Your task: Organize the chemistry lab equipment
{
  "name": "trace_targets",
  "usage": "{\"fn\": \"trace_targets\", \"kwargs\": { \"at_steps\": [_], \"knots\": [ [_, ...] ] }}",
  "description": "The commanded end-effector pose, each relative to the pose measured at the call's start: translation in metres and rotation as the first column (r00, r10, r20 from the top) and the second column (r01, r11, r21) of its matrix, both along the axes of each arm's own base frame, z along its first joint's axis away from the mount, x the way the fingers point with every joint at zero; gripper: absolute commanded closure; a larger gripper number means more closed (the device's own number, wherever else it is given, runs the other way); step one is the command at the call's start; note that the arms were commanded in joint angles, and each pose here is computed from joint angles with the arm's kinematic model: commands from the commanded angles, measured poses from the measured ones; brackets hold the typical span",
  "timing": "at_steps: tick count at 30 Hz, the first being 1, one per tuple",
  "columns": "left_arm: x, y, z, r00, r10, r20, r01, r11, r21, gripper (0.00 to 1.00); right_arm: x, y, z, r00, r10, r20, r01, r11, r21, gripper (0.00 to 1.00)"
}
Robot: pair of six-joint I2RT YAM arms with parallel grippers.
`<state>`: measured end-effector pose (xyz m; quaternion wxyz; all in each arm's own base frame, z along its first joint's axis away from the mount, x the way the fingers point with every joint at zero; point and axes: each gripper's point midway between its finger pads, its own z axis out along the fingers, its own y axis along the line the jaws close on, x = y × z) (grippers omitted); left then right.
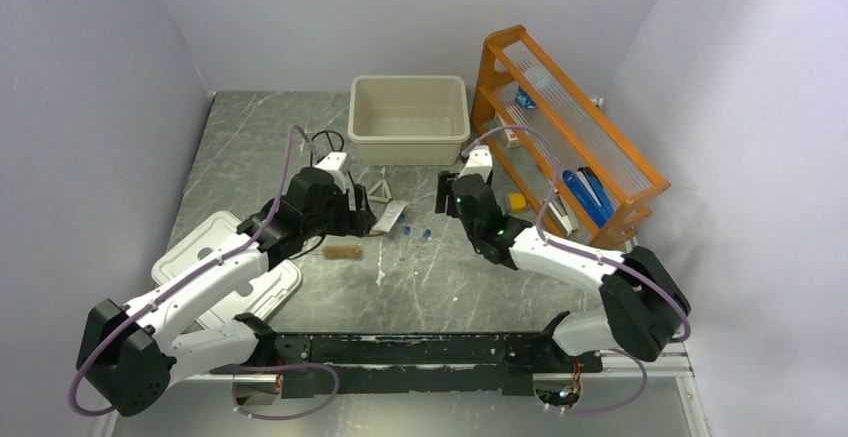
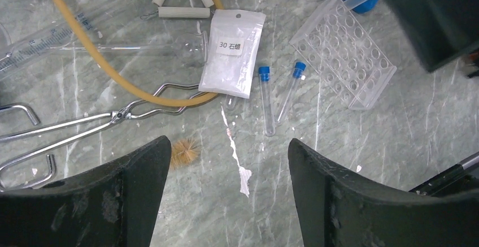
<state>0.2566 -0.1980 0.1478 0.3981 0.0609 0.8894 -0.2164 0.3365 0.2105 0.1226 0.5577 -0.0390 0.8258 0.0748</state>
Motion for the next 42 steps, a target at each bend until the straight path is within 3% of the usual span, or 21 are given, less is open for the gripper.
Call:
{"fn": "trace_targets", "kwargs": {
  "at_steps": [1,5,8,13,17,20,42],
  "knots": [
    [0.001,-0.02,0.012,0.998,-0.061,-0.007,0.06,0.996,-0.067,0.23,-0.013,0.0,0.015,0.994,0.014,-0.105,-0.01,0.999,0.046,0.35],
    [-0.008,-0.051,0.006,0.982,-0.179,-0.051,0.167,0.969,-0.183,0.43,-0.029,0.001,0.018,0.982,0.044,-0.184,-0.032,0.997,0.07,0.55],
    [-0.012,-0.076,0.003,0.963,-0.261,-0.063,0.239,0.941,-0.239,0.56,-0.04,-0.002,0.018,0.976,0.061,-0.21,-0.041,0.994,0.098,0.63],
    [-0.017,-0.104,-0.02,0.95,-0.289,-0.117,0.274,0.953,-0.132,0.55,-0.057,-0.014,0.009,0.962,0.055,-0.267,-0.016,0.989,0.147,0.65],
    [-0.015,-0.1,-0.053,0.967,-0.179,-0.18,0.191,0.98,0.056,0.51,-0.066,-0.02,0.006,0.956,0.06,-0.289,0.003,0.977,0.212,0.65],
    [-0.012,-0.095,-0.072,0.975,-0.114,-0.19,0.141,0.981,0.134,0.5,-0.071,-0.02,0.001,0.952,0.076,-0.298,-0.002,0.971,0.238,0.65],
    [0.001,-0.091,-0.137,0.962,-0.019,-0.271,0.116,0.931,0.346,0.7,-0.082,-0.013,-0.02,0.936,0.116,-0.333,-0.012,0.954,0.298,0.65]
  ]
}}
